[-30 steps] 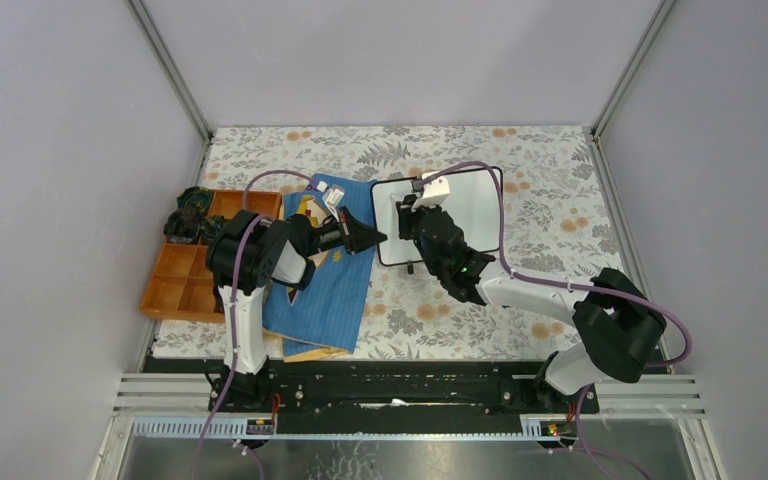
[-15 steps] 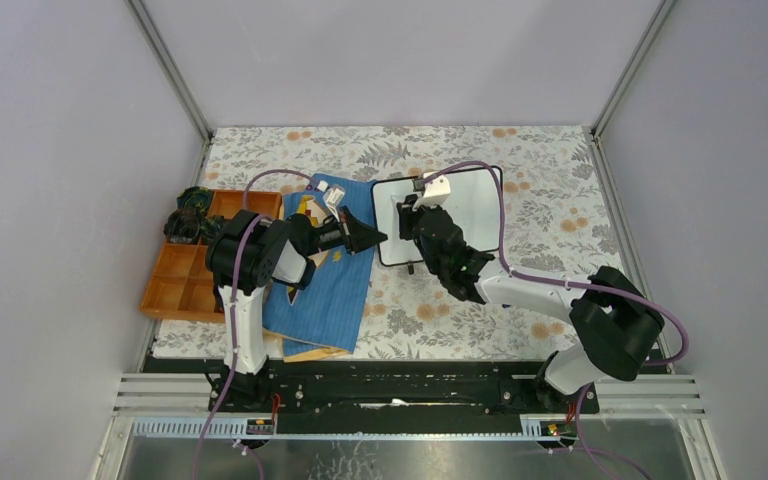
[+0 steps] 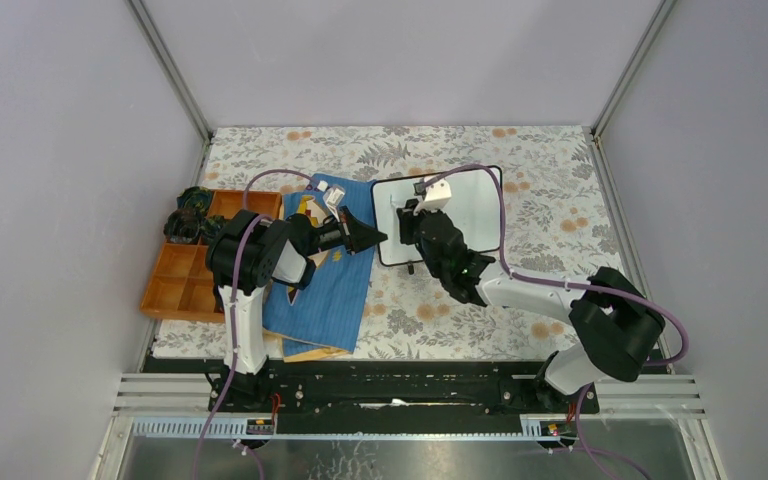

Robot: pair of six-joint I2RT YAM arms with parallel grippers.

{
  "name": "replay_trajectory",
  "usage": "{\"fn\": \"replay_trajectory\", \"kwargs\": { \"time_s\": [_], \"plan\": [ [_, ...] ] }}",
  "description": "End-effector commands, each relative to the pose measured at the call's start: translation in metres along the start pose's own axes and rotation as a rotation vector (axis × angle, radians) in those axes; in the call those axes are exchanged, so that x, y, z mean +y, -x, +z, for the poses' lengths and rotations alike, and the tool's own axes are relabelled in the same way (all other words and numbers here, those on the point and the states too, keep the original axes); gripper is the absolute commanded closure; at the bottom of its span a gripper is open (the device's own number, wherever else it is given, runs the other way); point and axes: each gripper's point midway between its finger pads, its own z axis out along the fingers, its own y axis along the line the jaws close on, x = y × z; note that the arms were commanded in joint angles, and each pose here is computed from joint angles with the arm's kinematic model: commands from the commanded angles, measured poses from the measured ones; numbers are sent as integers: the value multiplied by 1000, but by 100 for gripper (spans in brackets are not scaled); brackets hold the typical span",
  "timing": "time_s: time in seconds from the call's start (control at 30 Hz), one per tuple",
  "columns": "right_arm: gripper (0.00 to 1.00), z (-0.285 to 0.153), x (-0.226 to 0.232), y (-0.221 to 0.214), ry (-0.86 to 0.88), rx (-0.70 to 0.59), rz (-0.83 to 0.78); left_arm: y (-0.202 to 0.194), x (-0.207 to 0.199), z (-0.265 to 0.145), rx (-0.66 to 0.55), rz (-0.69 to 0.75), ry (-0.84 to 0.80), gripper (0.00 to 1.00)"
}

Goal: Write a sentence on the whiteboard

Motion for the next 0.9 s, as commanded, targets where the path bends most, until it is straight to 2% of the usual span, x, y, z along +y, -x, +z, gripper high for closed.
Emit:
{"fn": "replay_trajectory", "kwargs": {
  "time_s": [0.0,0.4,0.87],
  "plan": [
    [100,-6,-7,-1,-8,3,18,5,-4,3,-17,62,-20,90],
    [100,-14,-13,-15,-6,39,17,5,-4,3,-15,64,-20,90],
    [100,-17,-25,-6,-62,18,0,2,-4,3,-6,63,-16,91]
  ]
}}
